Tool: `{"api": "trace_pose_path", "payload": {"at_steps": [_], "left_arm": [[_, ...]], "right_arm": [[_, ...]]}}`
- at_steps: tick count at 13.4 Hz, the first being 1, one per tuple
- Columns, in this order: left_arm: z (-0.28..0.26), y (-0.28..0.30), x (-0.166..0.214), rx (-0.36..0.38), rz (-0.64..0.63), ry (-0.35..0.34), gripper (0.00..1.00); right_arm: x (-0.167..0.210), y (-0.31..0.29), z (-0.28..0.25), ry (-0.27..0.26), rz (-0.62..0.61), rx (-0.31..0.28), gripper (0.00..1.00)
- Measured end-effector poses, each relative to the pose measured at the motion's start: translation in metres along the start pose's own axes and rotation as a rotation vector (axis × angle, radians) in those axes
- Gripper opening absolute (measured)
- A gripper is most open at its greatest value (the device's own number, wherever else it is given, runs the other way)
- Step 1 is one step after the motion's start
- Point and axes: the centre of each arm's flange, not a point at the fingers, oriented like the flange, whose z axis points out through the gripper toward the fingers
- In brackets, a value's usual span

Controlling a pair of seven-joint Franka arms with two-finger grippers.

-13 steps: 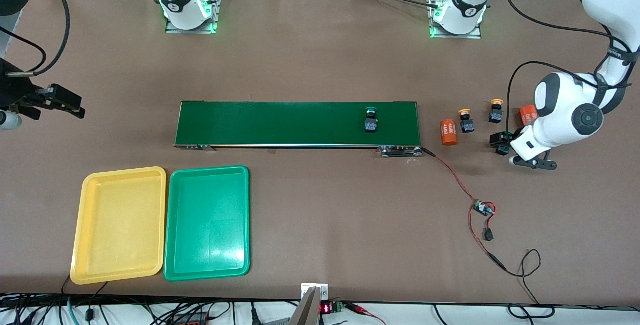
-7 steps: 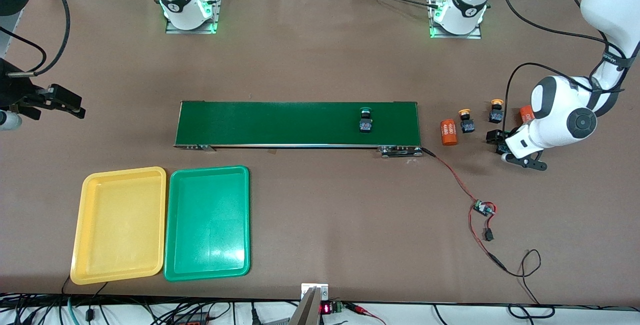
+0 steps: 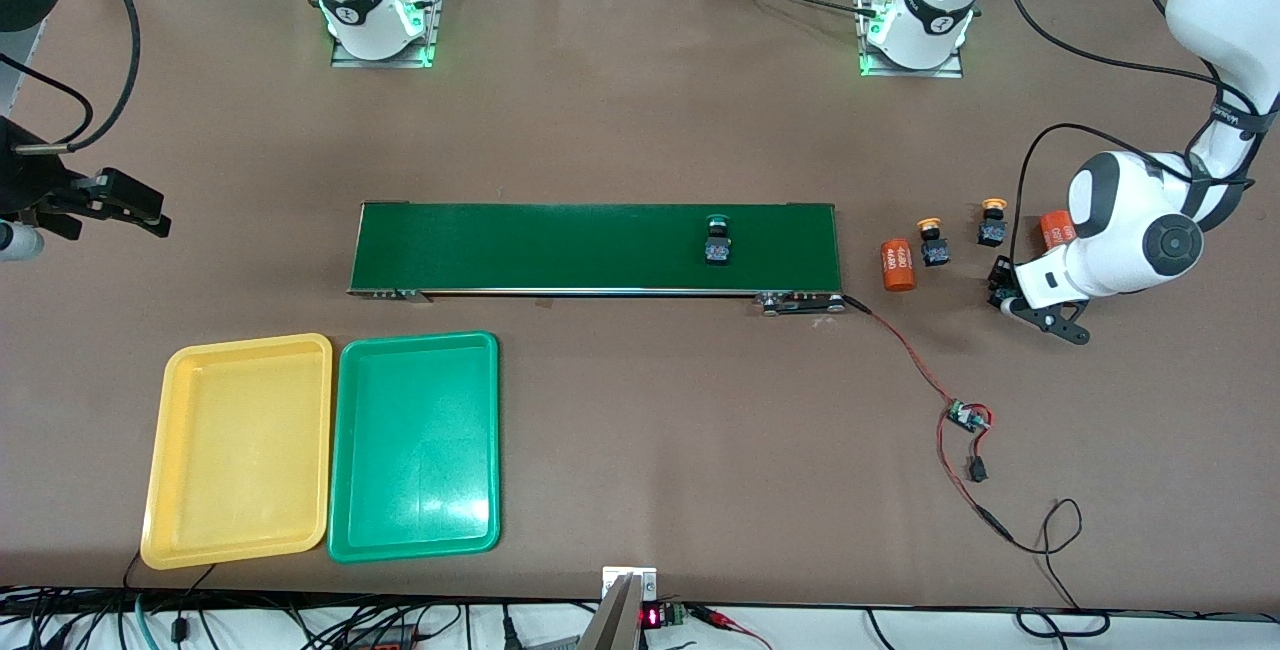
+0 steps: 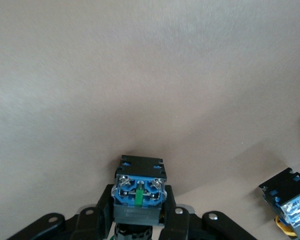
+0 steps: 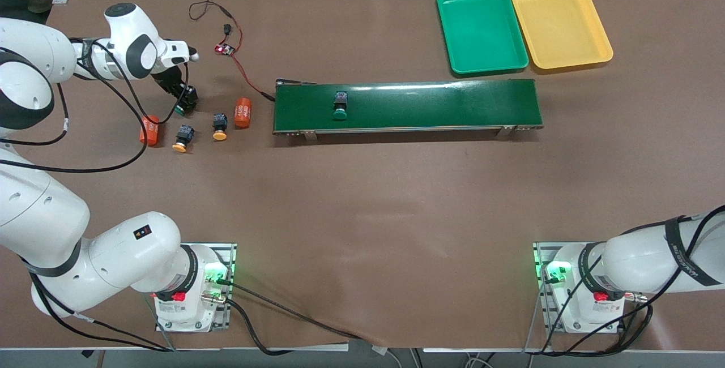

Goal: Sort buttons by color to trays
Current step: 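Place the second button on the conveyor belt with the left gripper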

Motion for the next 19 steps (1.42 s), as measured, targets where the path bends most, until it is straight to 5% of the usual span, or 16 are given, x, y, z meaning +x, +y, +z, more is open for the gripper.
{"api": "trace_pose_path", "payload": {"at_steps": [6,14,19], "left_arm": [[-0.076,0.120,0.063,0.063,0.112,0.045,0.42],[-0.100,0.340,0.097,-0.050,-0.317,0.061,0.42],[-0.078,0.361,0.091,-0.060,-0.349,0.031,0.42]], "right_arm": [[0.000,0.000,0.000,0.000,0.000,0.000,1.00],[0.000,0.000,0.000,0.000,0.000,0.000,1.00],[0.000,-0.005,0.000,0.000,-0.009,0.001,1.00]]}}
